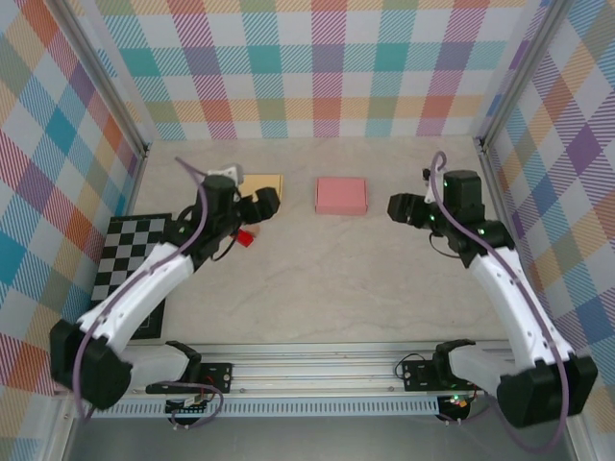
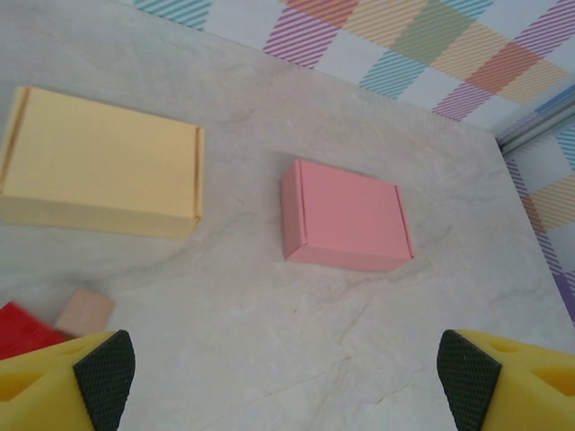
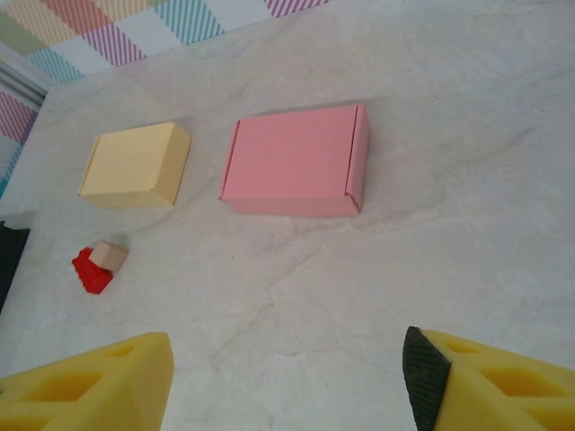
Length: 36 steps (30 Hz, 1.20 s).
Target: Fold the paper box
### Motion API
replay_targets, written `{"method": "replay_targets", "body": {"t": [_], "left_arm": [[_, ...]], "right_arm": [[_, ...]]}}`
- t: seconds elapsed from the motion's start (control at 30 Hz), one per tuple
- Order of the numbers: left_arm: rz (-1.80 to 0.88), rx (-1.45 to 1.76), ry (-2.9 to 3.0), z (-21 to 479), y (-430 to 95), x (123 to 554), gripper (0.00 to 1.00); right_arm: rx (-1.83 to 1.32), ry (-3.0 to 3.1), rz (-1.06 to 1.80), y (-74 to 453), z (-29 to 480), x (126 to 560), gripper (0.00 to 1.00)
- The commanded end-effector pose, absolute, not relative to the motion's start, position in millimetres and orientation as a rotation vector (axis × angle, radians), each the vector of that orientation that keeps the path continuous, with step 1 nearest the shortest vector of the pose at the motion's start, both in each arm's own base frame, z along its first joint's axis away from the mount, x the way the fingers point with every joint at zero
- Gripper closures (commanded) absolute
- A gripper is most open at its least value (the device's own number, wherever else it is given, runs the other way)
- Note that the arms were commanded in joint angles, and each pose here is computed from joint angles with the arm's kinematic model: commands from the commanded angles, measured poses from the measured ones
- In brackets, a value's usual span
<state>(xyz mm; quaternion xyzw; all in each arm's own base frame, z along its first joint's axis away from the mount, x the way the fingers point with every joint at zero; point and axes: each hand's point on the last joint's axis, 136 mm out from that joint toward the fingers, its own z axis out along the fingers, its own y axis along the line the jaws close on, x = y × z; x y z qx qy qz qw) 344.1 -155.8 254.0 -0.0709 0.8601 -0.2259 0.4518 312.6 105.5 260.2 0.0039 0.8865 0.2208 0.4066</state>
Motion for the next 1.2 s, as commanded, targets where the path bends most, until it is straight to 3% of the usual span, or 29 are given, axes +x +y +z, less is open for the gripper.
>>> {"method": "replay_targets", "body": {"t": [0.0,0.03,0.07,0.17,0.33,0.43,0.6,0.8,1.17], "left_arm": [[-0.469,-0.224,2.073,254,-117,307,0.10],[-0.465,-0.238,2.057,252,-107,292,0.10],[-0.461,-0.255,2.044,249,-97,277,0.09],[-0.434,-0.336,1.990,242,-66,238,0.01],[-0.395,-0.593,1.875,219,-13,189,0.00],[-0.430,-0.513,1.812,221,-10,173,0.00],[-0.395,-0.166,1.881,245,-39,175,0.00],[-0.171,-0.393,1.895,223,1,184,0.00],[-0.193,-0.349,1.845,212,-2,184,0.00]], "right_arm": [[-0.032,2.248,0.565,103,259,278,0.24],[-0.045,2.241,0.568,102,260,269,0.03],[-0.051,2.236,0.563,100,261,261,0.00],[-0.012,2.236,0.509,88,258,247,0.00],[0.076,2.254,0.336,59,241,236,0.00],[0.063,2.278,0.223,47,217,238,0.00],[0.169,2.249,-0.003,14,177,252,0.00],[0.125,2.157,-0.169,-1,133,275,0.00],[0.231,2.117,-0.137,-7,99,329,0.00]]}}
